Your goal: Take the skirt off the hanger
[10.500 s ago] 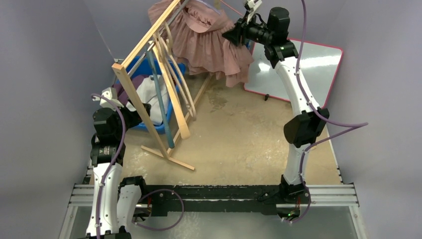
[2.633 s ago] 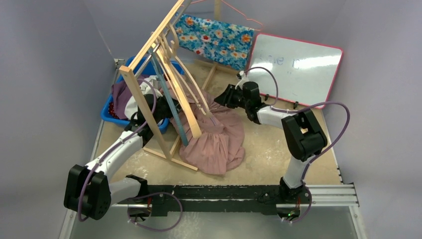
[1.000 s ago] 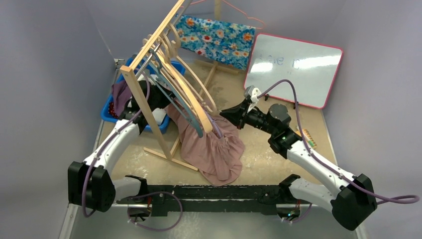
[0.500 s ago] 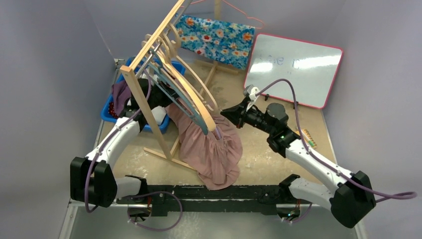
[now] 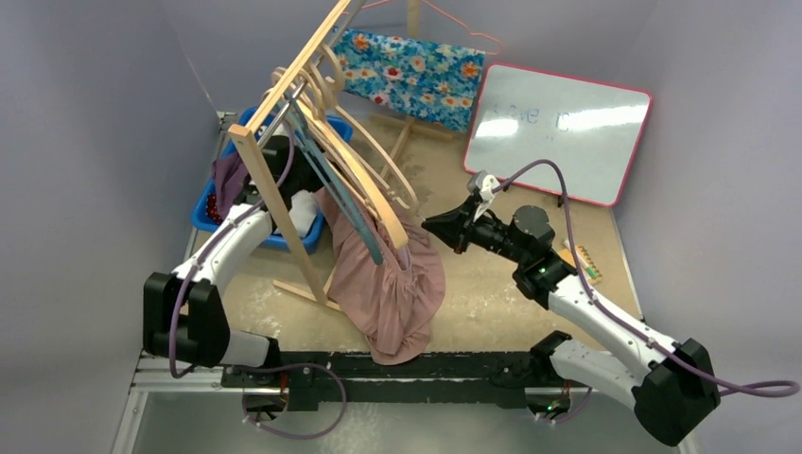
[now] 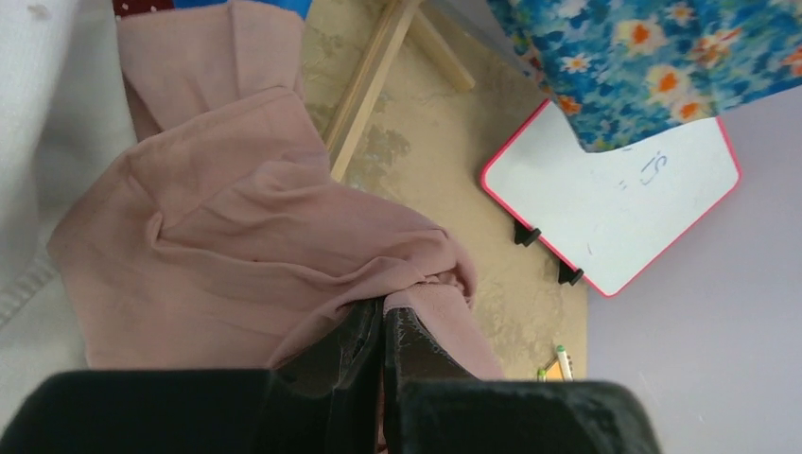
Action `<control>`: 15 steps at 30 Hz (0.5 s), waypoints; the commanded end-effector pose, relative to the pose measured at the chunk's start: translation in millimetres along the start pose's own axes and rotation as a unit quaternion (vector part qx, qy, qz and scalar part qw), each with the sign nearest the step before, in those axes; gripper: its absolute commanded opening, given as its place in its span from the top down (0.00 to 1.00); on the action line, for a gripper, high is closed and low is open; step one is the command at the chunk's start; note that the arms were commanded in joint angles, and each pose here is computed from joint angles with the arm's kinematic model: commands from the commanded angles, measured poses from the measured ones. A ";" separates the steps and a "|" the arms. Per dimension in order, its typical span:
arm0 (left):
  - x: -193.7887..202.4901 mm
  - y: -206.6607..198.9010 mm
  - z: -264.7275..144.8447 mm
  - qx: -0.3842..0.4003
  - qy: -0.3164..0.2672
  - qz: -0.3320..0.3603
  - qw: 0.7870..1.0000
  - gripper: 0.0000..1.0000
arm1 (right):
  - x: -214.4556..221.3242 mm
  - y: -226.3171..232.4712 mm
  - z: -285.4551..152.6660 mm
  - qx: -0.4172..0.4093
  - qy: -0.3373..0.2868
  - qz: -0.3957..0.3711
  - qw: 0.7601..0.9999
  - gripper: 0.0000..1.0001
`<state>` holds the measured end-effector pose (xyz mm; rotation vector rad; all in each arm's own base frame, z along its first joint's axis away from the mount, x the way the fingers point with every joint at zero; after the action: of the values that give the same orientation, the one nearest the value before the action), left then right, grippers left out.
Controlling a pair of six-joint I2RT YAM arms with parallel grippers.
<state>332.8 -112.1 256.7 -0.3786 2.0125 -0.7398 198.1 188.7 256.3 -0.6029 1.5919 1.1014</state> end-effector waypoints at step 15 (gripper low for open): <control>-35.9 -25.1 0.6 0.142 -0.089 0.058 0.984 1.00 | -3.8 3.8 5.3 -0.026 0.060 -0.027 0.997 1.00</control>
<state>345.9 -120.6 248.3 -0.2656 2.0016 -0.8830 194.3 183.6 253.8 -0.5941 1.6388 1.0751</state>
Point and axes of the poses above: each gripper's point midway between its finger pads, its own z axis out along the fingers, its own y axis along the line the jaws close on, x = y × z, the point moved 9 cm from there along -z, back along the fingers, and after that the axes turned 7 degrees about z, right-handed, at the moved point
